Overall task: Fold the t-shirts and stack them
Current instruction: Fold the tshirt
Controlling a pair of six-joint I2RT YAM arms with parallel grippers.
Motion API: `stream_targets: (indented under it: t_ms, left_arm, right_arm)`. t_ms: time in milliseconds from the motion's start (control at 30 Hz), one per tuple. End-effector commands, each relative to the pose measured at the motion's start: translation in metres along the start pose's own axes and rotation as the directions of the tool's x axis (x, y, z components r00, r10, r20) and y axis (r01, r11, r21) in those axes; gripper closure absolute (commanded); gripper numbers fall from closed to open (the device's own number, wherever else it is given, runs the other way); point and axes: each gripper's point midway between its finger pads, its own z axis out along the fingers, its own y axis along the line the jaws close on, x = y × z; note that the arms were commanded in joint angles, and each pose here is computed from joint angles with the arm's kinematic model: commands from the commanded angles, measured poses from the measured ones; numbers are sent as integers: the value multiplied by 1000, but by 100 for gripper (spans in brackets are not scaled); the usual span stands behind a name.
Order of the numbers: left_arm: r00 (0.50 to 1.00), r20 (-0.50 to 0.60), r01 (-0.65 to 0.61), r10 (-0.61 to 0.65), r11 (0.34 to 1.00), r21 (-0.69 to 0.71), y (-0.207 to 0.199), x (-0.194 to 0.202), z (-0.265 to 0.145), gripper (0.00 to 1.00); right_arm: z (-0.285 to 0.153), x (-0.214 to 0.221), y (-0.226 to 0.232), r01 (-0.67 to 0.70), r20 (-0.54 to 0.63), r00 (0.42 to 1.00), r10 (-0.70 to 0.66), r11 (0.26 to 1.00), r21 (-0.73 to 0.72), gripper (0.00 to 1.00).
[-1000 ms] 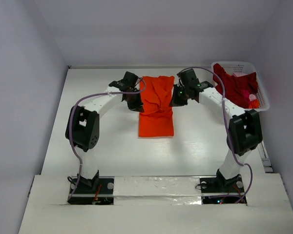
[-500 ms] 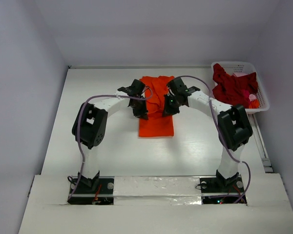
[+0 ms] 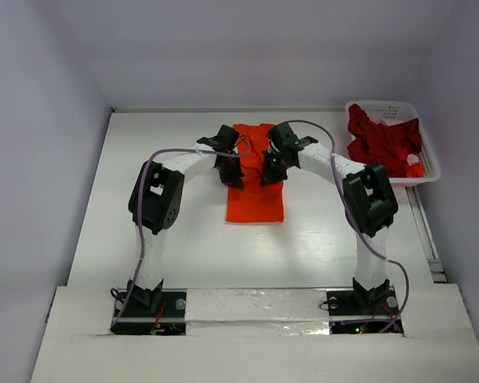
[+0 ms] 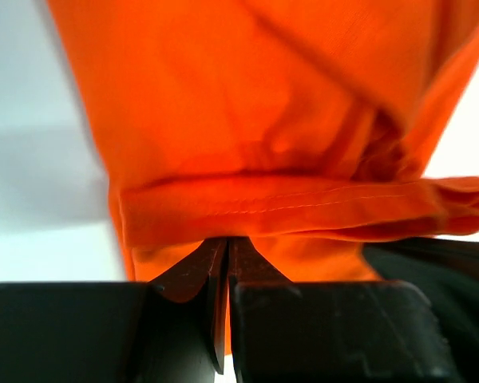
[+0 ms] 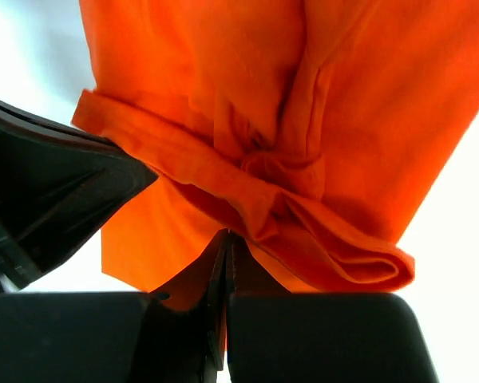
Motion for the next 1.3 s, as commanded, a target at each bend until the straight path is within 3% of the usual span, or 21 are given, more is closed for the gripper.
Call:
stream_targets:
  t_ms: [0, 200, 400, 667, 833, 933, 967, 1033, 1067, 1133, 1167, 1267]
  left_arm:
    - [999, 52, -6, 5, 1000, 10, -8, -23, -10, 100]
    - [998, 58, -8, 7, 1000, 10, -8, -31, -12, 100]
    - [997, 72, 28, -27, 1000, -12, 8, -47, -5, 100]
    - [966, 232, 112, -114, 993, 22, 22, -134, -37, 100]
    - [922, 339, 170, -190, 982, 86, 43, -190, -71, 100]
    - [887, 417, 147, -197, 978, 150, 37, -218, -87, 100]
    - [874, 444, 138, -198, 977, 164, 36, -230, -93, 100]
    - [879, 432, 138, -201, 975, 174, 37, -237, -77, 99]
    - [872, 447, 120, -198, 973, 197, 29, -247, -81, 94]
    - [870, 441, 141, -221, 968, 207, 37, -254, -66, 80]
    - [866, 446, 137, -224, 966, 220, 35, -258, -64, 66]
    - [848, 459, 141, -266, 947, 289, 37, -272, -59, 54]
  right_arm:
    - [-1, -21, 7, 34, 39, 999, -34, 999, -6, 100]
    - [14, -28, 4, 32, 23, 999, -32, 999, 9, 100]
    - [13, -63, -18, -27, 69, 997, 25, 999, 25, 100]
    - [-38, -128, -70, -117, 205, 973, 107, 992, 37, 100]
    - [-61, -147, -70, -59, 253, 966, 49, 998, 32, 100]
    - [-75, -169, -62, -26, 323, 946, 16, 999, 26, 74]
    - [-71, -174, -70, -37, 325, 945, 22, 998, 40, 58]
    - [-72, -187, -72, -50, 338, 940, 39, 998, 26, 45]
    - [-73, -202, -75, -78, 359, 930, 71, 997, 3, 28]
    - [-75, -215, -69, -100, 368, 922, 119, 993, -68, 14]
    - [-89, -233, -63, -92, 413, 902, 127, 990, -104, 5]
    - [-81, -252, -73, -147, 409, 885, 223, 967, -208, 0]
